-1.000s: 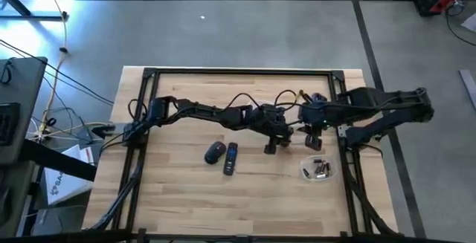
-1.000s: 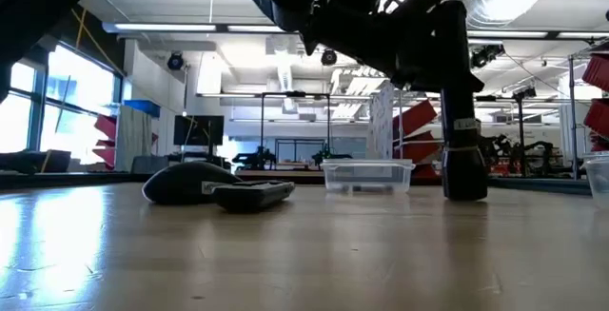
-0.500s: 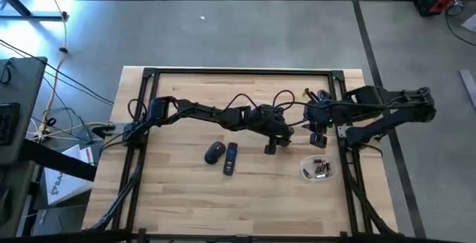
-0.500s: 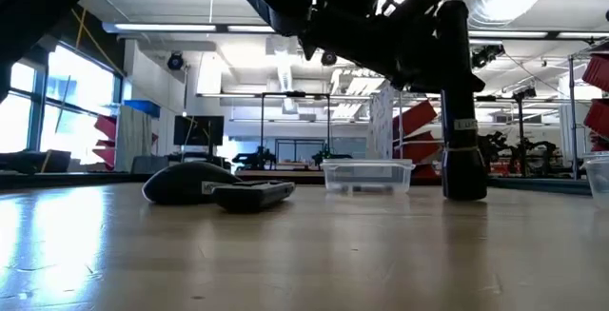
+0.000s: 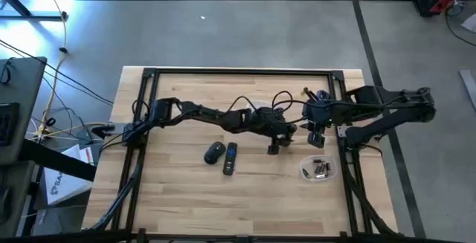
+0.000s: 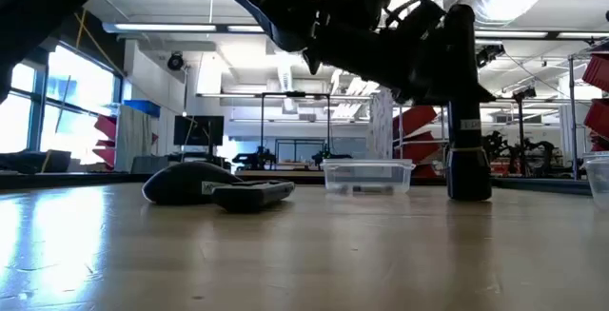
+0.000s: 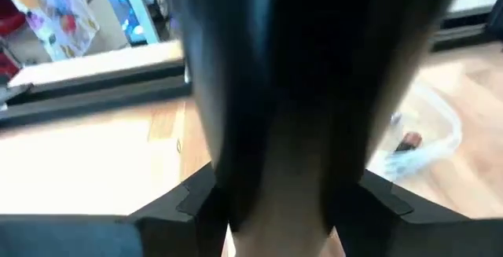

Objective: Insert battery
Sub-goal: Close the flashlight battery compartment

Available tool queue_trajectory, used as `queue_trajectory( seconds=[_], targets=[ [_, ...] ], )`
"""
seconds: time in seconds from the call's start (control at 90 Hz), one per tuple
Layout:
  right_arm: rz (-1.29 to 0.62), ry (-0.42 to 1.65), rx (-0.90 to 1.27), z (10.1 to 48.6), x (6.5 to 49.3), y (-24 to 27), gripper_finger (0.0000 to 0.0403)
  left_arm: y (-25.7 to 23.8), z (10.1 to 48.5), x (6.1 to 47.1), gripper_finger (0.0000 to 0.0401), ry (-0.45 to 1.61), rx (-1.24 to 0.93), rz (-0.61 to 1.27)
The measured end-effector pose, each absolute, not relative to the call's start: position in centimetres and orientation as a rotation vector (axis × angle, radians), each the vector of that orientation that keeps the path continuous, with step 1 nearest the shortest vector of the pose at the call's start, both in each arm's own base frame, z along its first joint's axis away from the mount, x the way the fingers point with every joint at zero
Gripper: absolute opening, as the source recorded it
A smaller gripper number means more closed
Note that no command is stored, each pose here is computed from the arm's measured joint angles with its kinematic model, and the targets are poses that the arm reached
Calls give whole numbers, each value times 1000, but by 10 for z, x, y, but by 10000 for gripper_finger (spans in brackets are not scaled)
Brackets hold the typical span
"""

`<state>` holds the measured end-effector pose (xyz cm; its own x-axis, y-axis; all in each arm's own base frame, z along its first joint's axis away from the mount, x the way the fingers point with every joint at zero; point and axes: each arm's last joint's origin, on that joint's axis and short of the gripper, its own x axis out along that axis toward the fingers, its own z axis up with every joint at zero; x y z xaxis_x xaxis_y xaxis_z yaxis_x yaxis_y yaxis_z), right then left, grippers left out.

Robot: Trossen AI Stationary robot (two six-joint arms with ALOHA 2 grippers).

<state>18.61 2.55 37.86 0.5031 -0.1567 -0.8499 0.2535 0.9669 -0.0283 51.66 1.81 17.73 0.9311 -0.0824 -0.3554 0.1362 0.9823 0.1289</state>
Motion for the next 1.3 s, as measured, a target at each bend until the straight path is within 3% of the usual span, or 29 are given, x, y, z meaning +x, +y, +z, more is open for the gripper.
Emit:
queue_trajectory(
  seconds=[0.3,0.656,0.856,1.089,1.3],
  targets=[
    [-278,947,70,386,171,21,90,23,181,518,170,319,142,-98],
    [-305,802,136,348,167,20,90,23,181,518,171,320,156,-102],
    [-283,757,115,366,164,12,91,23,181,517,171,321,140,-100],
    [-230,766,-38,380,161,-1,115,22,181,518,171,323,85,-93],
    [-51,776,56,366,165,-5,164,18,181,518,171,325,79,-90]
  ],
)
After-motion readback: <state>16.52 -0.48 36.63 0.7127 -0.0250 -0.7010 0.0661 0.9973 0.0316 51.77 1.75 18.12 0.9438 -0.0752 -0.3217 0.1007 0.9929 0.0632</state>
